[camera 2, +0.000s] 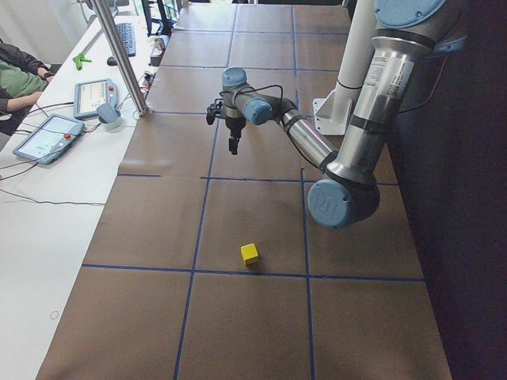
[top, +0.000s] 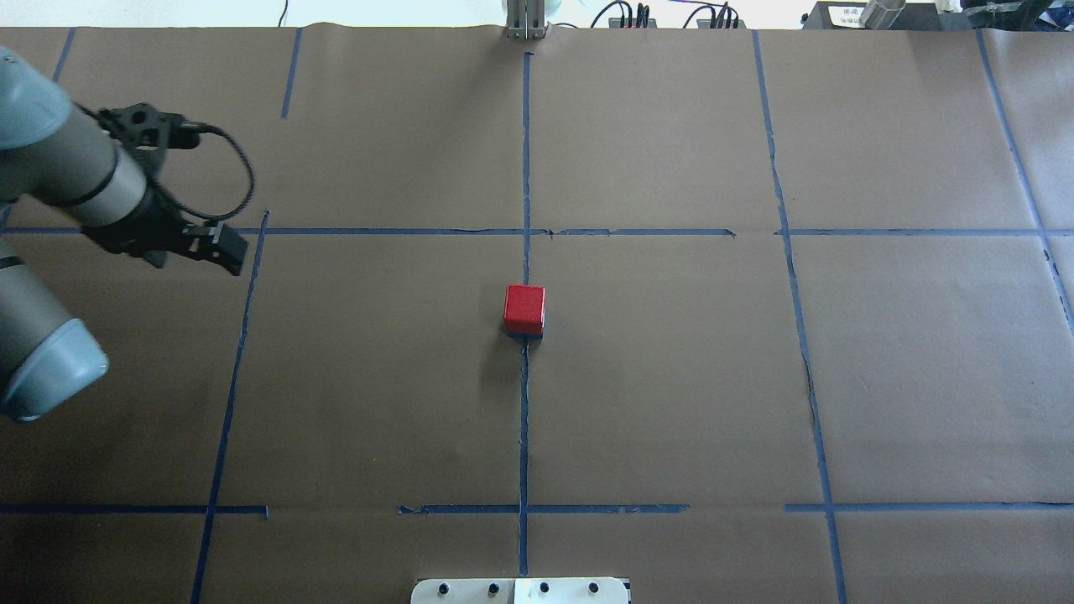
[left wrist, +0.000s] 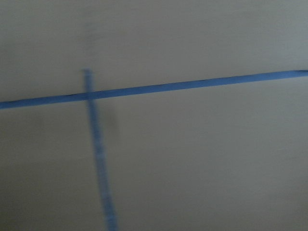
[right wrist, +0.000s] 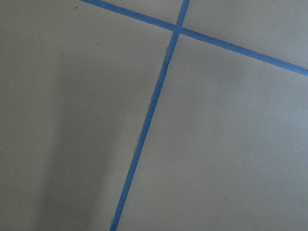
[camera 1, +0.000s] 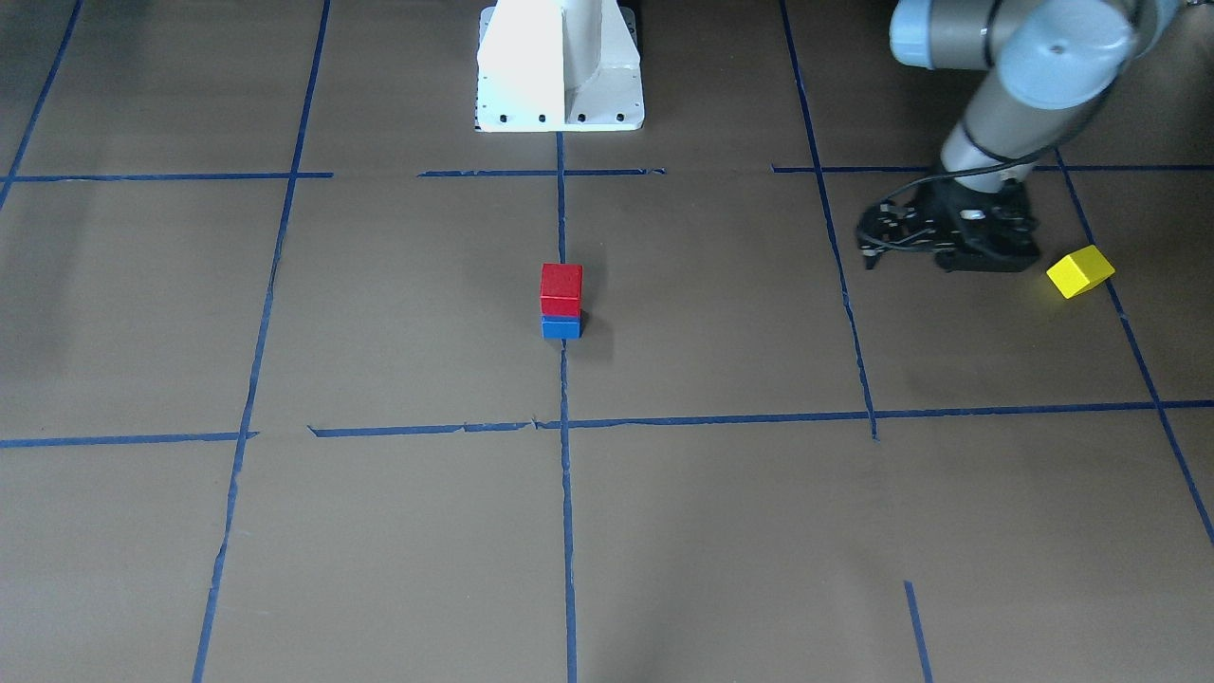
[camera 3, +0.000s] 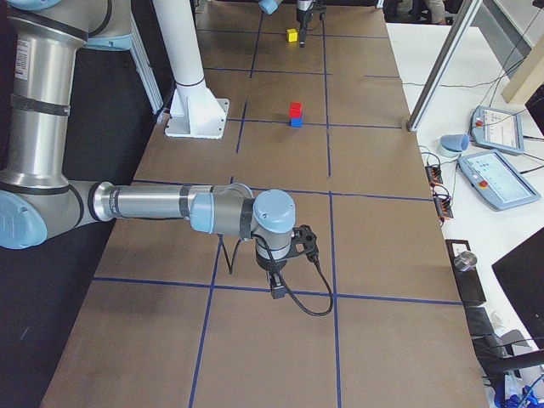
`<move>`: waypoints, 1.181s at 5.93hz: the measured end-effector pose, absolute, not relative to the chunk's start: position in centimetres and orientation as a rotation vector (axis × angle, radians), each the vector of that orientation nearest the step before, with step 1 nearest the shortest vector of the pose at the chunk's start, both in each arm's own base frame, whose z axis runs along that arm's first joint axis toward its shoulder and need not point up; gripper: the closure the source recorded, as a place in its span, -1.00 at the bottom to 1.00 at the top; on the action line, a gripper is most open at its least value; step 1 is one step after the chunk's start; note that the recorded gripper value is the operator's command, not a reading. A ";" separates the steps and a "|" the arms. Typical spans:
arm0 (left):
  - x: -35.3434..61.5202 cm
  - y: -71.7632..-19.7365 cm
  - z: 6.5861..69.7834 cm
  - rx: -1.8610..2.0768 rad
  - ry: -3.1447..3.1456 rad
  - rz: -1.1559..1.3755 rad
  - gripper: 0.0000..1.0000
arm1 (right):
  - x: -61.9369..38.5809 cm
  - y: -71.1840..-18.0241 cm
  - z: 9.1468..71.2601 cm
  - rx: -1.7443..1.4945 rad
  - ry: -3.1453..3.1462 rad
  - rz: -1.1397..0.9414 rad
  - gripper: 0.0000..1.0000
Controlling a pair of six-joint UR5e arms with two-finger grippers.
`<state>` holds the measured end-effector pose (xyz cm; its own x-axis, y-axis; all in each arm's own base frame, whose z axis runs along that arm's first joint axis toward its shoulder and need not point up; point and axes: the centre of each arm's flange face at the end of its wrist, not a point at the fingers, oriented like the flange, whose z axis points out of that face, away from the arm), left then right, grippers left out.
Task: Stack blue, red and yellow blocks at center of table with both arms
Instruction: 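Move the left arm back toward the yellow cube, then lower the left gripper onto the yellow cube and grasp it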
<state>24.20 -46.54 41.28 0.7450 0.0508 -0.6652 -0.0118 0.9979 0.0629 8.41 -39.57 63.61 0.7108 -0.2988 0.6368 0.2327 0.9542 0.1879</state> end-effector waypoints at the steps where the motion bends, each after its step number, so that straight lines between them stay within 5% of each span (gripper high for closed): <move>1: 19.3 -44.3 47.6 0.041 0.694 -0.001 -1.00 | 8.4 -39.6 63.6 0.096 -0.723 -0.295 -0.99; 4: 12.5 -37.2 63.3 0.068 0.749 -0.178 -1.00 | 8.4 -39.5 63.6 0.097 -0.728 -0.296 -0.99; 7: 12.4 -36.4 67.7 0.069 0.813 -0.300 -1.00 | 8.4 -39.6 63.6 0.108 -0.727 -0.300 -0.99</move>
<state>12.36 -36.41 67.74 0.6478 -0.2370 -0.7240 0.2894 0.9557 -0.0539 8.36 -39.57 63.62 0.7066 -0.3067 0.6377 0.2326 0.9518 0.2001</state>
